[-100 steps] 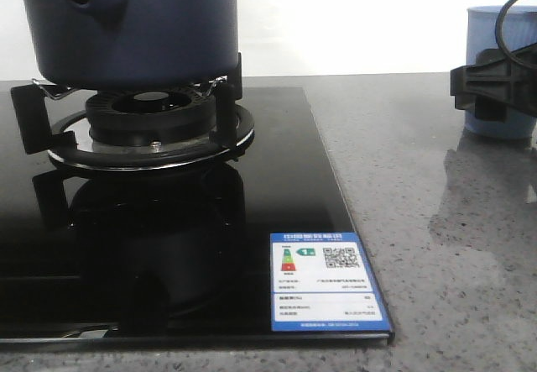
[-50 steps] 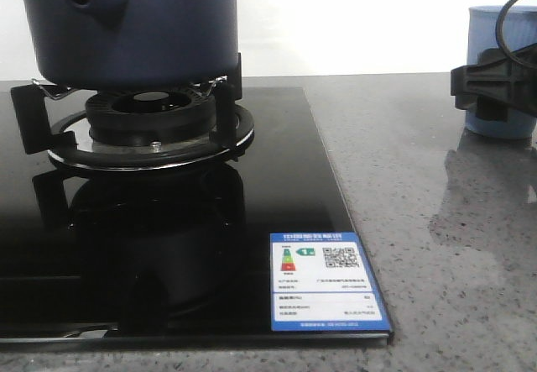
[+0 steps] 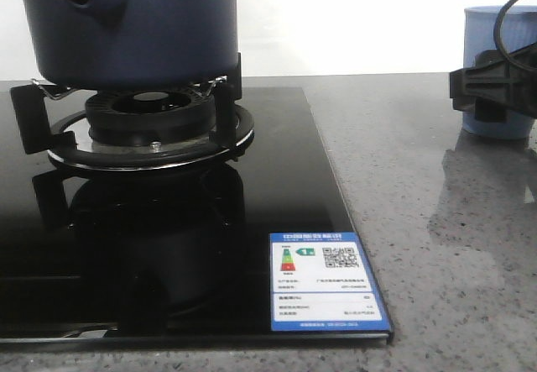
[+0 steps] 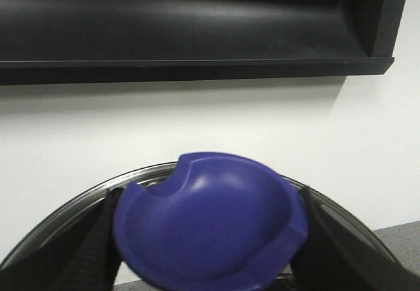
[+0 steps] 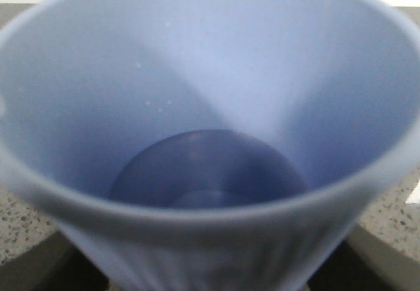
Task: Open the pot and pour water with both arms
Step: 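Lift the cup with the right gripper and carry it toward the pot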
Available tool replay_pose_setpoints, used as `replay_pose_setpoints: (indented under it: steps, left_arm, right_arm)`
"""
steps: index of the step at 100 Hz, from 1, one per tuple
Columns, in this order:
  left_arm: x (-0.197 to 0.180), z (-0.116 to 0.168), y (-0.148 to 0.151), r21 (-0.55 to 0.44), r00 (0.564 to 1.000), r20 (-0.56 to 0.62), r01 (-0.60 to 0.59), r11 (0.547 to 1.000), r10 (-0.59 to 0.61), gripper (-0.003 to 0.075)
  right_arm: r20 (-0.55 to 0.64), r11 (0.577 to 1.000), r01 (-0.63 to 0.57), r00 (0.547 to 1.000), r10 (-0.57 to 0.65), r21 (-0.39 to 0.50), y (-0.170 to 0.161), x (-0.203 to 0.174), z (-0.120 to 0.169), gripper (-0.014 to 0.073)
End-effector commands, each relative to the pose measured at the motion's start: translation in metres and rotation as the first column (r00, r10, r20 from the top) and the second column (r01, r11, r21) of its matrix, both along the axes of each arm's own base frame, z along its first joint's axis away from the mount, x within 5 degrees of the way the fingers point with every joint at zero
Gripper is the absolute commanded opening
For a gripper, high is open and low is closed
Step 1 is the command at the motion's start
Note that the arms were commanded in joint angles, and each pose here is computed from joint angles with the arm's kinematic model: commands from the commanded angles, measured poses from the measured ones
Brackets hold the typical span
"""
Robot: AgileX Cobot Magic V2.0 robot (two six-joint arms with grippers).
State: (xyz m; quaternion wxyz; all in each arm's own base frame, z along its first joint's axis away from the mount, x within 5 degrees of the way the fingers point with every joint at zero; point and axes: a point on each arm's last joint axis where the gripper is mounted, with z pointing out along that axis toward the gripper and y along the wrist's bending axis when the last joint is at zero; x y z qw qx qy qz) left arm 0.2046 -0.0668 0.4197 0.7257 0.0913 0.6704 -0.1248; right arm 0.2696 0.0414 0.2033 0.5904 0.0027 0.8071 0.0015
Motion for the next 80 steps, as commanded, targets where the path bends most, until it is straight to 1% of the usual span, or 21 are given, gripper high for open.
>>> replay_pose_setpoints:
  steps: [1, 22, 36, 51, 68, 80]
  left_arm:
    - [-0.008, 0.025, 0.007, -0.049, 0.989, 0.143, -0.039, 0.998, 0.045, 0.0356]
    - [-0.008, 0.025, 0.007, -0.049, 0.989, 0.143, -0.039, 0.998, 0.045, 0.0356]
    - [-0.008, 0.025, 0.007, -0.049, 0.989, 0.143, -0.039, 0.998, 0.045, 0.0356]
    - [-0.008, 0.025, 0.007, -0.049, 0.989, 0.143, -0.039, 0.998, 0.045, 0.0356]
    - [-0.008, 0.025, 0.007, -0.049, 0.989, 0.143, -0.039, 0.998, 0.045, 0.0356]
    - [-0.008, 0.025, 0.007, -0.049, 0.989, 0.143, -0.039, 0.998, 0.045, 0.0356]
  right_arm:
    - [0.125, 1.0, 0.006, 0.992, -0.004, -0.017, -0.002, 0.005, 0.02, 0.0385]
    - [0.13, 1.0, 0.006, 0.992, -0.004, -0.016, -0.002, 0.005, 0.022, 0.0385]
    - [0.169, 1.0, -0.005, 0.986, 0.009, -0.02, -0.002, 0.001, 0.032, 0.0385]
    - [0.227, 0.992, -0.09, 0.968, 0.109, -0.092, 0.005, -0.006, 0.05, 0.0385]
    - [0.185, 0.969, -0.185, 0.959, 0.215, -0.164, 0.013, -0.007, 0.076, 0.0385]
    - [0.155, 0.956, -0.226, 0.954, 0.255, -0.185, 0.018, -0.004, 0.097, 0.0385]
